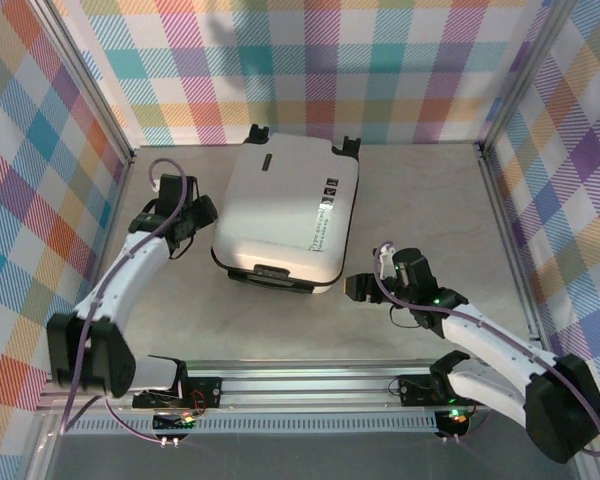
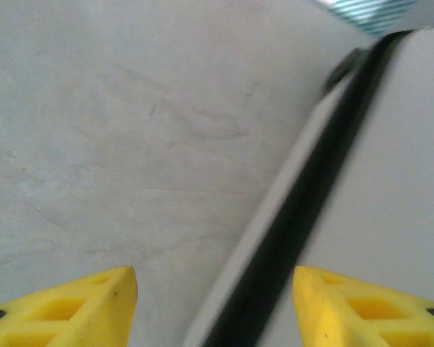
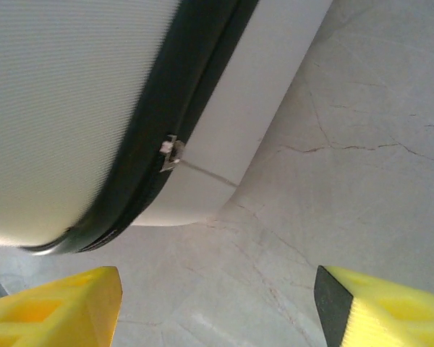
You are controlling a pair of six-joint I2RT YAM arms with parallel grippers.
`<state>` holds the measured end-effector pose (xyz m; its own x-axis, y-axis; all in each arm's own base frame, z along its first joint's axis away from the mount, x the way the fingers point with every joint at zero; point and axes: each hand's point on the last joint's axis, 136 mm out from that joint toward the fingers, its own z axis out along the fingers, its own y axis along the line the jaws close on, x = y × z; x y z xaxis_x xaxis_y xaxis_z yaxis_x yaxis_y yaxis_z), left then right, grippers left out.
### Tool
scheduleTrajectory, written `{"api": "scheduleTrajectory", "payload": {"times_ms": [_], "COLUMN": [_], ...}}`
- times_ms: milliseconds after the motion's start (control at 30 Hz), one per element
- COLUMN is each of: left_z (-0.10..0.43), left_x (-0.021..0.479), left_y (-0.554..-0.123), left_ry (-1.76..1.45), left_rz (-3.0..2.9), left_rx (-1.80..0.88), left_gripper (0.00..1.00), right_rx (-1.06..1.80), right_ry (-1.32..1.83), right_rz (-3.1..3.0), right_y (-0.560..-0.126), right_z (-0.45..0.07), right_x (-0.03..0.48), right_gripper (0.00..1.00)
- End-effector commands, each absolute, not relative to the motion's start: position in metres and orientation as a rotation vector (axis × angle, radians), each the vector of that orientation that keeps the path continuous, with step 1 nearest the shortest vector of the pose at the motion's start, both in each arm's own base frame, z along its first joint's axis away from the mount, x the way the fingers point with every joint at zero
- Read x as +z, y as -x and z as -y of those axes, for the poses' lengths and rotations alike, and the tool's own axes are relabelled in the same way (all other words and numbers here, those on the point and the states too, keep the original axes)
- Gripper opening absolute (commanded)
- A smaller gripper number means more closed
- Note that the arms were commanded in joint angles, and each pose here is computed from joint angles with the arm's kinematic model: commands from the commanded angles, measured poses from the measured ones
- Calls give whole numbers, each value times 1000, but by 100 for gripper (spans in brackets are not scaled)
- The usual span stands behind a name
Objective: Pack the luggage
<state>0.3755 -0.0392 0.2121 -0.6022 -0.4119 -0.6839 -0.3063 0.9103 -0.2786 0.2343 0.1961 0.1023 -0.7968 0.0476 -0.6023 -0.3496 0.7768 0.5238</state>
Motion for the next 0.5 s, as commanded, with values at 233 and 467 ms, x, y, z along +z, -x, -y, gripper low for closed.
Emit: {"api": "scheduleTrajectory", "payload": {"times_ms": [233,467], "left_z": [20,40], "left_x": [144,88], "left_y": [-306,-287], "left_ry": [700,759], "left_rz": [-2346,-2430], "left_rx": [-99,-256], "left_gripper": [65,60], "right_rx": [990,1004], "right_ry": [346,390], "right_rz": [-2231,-2230], "right_y": [-265,-297], "right_z": [-234,-253], "right_x": [130,140], "right_gripper": [75,75]}}
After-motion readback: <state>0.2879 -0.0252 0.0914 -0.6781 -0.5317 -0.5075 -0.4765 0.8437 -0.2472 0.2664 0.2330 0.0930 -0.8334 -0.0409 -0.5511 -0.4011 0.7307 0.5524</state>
